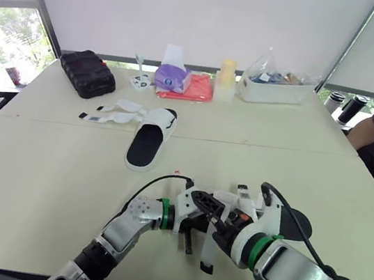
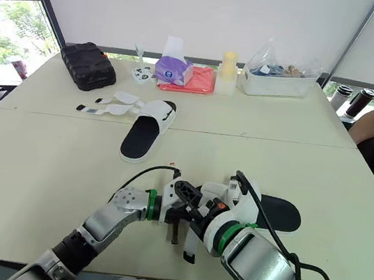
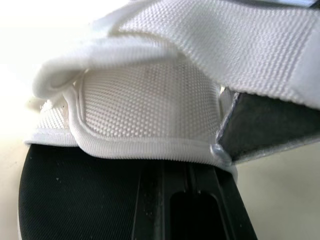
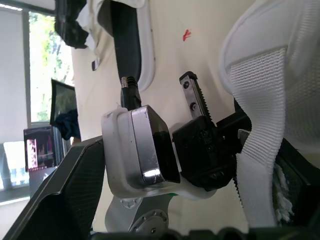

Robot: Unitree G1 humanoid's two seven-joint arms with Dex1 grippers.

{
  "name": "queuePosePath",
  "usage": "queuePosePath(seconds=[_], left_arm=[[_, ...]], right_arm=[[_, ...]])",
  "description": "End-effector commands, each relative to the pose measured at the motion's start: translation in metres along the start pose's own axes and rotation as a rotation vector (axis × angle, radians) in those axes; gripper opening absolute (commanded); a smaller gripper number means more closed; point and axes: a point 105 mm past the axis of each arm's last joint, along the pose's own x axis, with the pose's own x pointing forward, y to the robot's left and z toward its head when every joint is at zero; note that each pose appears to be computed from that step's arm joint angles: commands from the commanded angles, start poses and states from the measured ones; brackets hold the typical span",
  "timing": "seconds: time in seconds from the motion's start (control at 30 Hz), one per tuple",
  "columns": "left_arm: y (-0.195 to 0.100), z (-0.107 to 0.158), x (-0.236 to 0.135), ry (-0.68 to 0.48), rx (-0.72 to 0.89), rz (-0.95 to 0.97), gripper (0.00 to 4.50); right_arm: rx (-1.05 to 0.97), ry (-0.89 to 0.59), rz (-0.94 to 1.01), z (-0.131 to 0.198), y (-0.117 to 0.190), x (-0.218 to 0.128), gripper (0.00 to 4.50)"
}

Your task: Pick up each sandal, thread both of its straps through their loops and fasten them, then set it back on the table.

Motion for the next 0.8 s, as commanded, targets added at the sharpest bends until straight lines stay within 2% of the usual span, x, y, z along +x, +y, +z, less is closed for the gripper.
queuePosePath(seconds=[0.03,0.2,0.4,0.5,0.73,0.8], left_arm=[[0.001,-0.027,-0.002,0.1,-0.052,0.022,0.0],[0.002,-0.027,-0.004,0.106,-0.048,0.02,0.0],[0.004,-0.027,-0.006,0.115,-0.043,0.016,0.0],[0.005,-0.027,-0.007,0.118,-0.041,0.016,0.0],[0.006,-0.028,-0.009,0.125,-0.045,0.017,0.0],[0.007,-0.027,-0.009,0.126,-0.045,0.019,0.0]], right_arm=[[-0.047,-0.039,0.083,0.012,0.0,-0.008,4.46],[-0.182,0.047,0.205,0.01,-0.018,-0.019,4.46],[-0.28,0.254,0.286,0.008,-0.044,-0.032,4.46],[-0.291,0.32,0.303,0.008,-0.049,-0.035,3.64],[-0.334,0.432,0.313,0.003,-0.051,-0.041,0.04],[-0.354,0.436,0.282,0.005,-0.053,-0.038,0.04]])
